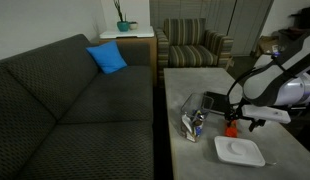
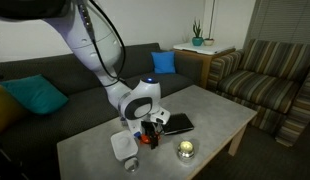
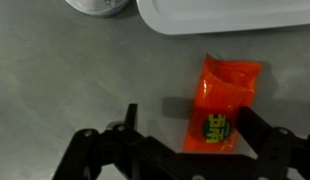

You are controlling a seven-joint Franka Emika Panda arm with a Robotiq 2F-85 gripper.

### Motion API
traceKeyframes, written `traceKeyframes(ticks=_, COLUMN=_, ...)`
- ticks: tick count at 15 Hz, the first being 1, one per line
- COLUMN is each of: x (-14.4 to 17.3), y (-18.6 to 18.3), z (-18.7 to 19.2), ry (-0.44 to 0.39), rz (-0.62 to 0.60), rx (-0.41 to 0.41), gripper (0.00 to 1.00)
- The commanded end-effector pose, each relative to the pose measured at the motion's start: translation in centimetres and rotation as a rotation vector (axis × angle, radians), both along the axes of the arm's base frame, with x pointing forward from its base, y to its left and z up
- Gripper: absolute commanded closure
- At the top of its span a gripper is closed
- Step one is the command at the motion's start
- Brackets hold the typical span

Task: Put the orange sachet in the clear storage container

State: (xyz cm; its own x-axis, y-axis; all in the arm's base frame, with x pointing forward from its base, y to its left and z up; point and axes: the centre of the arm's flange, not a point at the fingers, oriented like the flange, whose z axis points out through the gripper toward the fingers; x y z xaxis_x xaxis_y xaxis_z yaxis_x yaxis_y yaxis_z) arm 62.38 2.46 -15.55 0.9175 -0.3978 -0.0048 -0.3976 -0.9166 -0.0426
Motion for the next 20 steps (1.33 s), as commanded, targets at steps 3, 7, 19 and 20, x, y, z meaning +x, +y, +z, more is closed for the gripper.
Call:
traceKeyframes(ticks=3, x=2.1, y=-0.7, z=-4.8, ry=-0.013, rz=-0.049, rx=-0.047, gripper=0.0)
traceKeyframes(ticks=7, x=2.0, y=-0.8, z=-4.4, ry=-0.018, rz=-0.042, rx=-0.055, gripper=0.0)
traceKeyframes(ticks=19, x=4.6, y=-1.6, z=-5.5, ry=-0.082, rz=0.144, rx=0.121, gripper=0.0)
traceKeyframes(ticks=20, x=4.6, y=-1.5, z=-5.6, ry=-0.073, rz=0.156, rx=0.126, gripper=0.0)
